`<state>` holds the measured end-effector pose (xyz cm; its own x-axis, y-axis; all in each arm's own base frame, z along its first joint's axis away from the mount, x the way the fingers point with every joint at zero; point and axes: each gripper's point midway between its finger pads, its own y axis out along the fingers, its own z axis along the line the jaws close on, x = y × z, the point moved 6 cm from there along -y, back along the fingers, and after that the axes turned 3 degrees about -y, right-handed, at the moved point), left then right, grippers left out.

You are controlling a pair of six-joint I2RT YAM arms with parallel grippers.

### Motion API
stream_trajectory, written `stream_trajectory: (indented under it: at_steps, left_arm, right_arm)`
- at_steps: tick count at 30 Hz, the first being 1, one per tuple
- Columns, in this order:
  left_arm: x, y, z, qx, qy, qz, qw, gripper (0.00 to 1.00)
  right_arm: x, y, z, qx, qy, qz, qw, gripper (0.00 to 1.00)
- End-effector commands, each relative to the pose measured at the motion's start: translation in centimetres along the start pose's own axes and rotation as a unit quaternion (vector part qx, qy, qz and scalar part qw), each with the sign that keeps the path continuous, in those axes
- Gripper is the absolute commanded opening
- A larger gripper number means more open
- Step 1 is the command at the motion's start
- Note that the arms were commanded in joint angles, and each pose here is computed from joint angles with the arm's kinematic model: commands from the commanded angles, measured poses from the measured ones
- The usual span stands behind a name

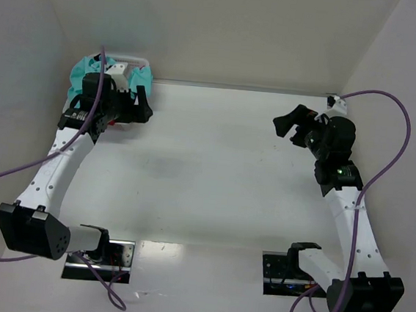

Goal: Fold and stack the t-shirts
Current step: Grab crumpled tshirt from bin with the right arm

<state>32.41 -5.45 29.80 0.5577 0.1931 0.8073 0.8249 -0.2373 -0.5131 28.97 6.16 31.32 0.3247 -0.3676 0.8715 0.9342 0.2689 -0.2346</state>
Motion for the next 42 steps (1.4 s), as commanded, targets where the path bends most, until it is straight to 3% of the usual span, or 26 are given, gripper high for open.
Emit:
stream_trajectory:
  at_steps: [1, 12, 17, 20, 26, 29, 33, 39, 42]
  left_arm:
    - [1.3, -0.7, -0.7, -0.018, 0.008, -0.037, 0.999, 0.99]
    - [1.1, -0.6, 0.2, 0.036, -0.006, -0.036, 0.999, 0.99]
    - [4.3, -2.8, 0.6, 0.09, -0.016, -0.08, 0.993, 0.99]
    - [5.9, -3.7, 2.1, 0.166, -0.016, -0.124, 0.978, 0.99]
    - [9.0, -3.1, 4.0, 0.265, -0.019, -0.158, 0.951, 0.99]
    - [9.6, -1.7, 5.9, 0.291, -0.03, -0.167, 0.942, 0.99]
    - [9.0, 2.5, 8.2, 0.28, -0.051, -0.131, 0.95, 0.99]
    - [8.6, 6.2, 11.9, 0.306, -0.082, -0.117, 0.941, 0.99]
    - [8.6, 8.2, 14.6, 0.307, -0.119, -0.114, 0.937, 0.99]
  right_arm:
    - [0.9, 0.4, 0.3, 0.005, -0.013, -0.02, 1.0, 1.0]
    - [1.3, 1.1, 0.5, 0.014, 0.001, -0.031, 0.999, 1.0]
    - [4.0, 3.8, 1.9, 0.048, -0.002, -0.026, 0.999, 1.0]
    - [4.4, 6.2, 1.5, 0.045, -0.005, -0.019, 0.999, 1.0]
    - [4.2, 9.5, 1.3, 0.056, -0.005, -0.012, 0.998, 1.0]
    - [4.6, 10.9, 3.2, 0.098, -0.002, -0.007, 0.995, 1.0]
    - [2.8, 11.6, 7.1, 0.13, -0.032, -0.016, 0.991, 1.0]
    - [0.2, 11.7, 7.3, 0.144, 0.033, 0.021, 0.989, 1.0]
    - [0.5, 9.8, 8.3, 0.154, 0.015, 0.01, 0.988, 1.0]
